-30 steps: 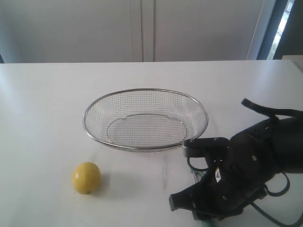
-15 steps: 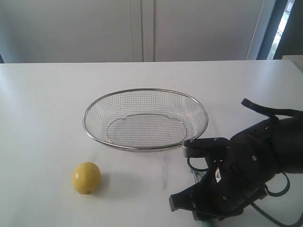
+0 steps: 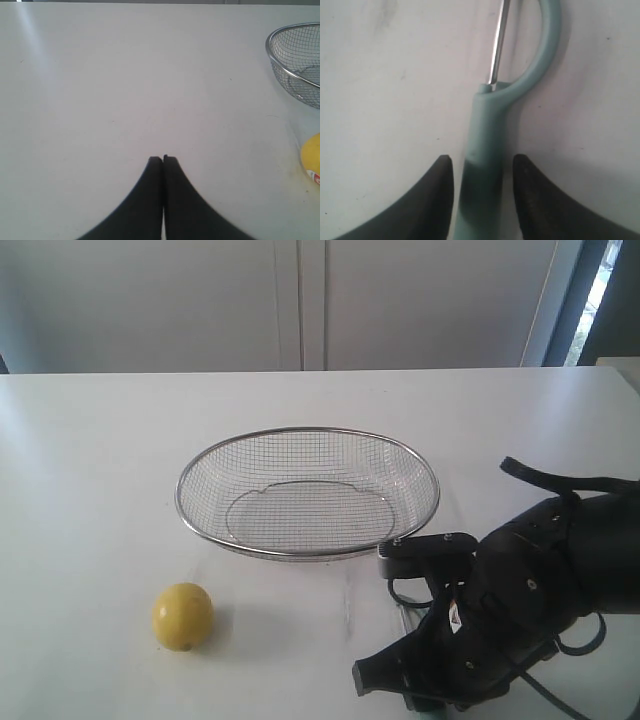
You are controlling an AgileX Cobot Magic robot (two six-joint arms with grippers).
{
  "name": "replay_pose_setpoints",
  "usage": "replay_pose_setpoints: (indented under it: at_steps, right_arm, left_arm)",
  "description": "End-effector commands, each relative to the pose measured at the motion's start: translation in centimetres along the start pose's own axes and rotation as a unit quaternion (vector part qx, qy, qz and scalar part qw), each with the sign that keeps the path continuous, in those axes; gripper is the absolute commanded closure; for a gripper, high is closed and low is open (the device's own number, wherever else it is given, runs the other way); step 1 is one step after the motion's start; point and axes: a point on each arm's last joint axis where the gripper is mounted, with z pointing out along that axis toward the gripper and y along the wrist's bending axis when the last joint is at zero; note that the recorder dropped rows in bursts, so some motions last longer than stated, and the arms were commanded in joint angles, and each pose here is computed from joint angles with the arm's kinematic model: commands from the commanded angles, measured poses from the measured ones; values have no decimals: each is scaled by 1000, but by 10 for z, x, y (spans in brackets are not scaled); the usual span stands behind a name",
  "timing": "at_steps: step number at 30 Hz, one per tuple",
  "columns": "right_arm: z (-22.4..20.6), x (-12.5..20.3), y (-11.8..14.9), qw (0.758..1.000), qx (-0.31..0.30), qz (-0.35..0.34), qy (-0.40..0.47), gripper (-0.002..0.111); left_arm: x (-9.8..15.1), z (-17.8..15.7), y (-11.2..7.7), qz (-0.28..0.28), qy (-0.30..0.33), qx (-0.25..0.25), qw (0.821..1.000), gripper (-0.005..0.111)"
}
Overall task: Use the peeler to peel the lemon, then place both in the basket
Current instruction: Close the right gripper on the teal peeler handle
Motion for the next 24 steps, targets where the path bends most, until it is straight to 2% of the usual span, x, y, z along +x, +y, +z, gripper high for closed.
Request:
replay_pose_setpoints:
  at_steps: [1,17,19,24]
  right_arm:
    - [1,2,0,1000,5,-3,4,70]
    - [4,7,-2,1000,5,7,15,70]
    - [4,7,-2,1000,5,7,15,73]
    - [4,7,-2,1000,5,0,14,92]
  left_arm:
    - [1,0,0,0,0,0,1000,107]
    - [1,0,0,0,0,0,1000,107]
    - [1,0,0,0,0,0,1000,107]
    - [1,0,0,0,0,0,1000,107]
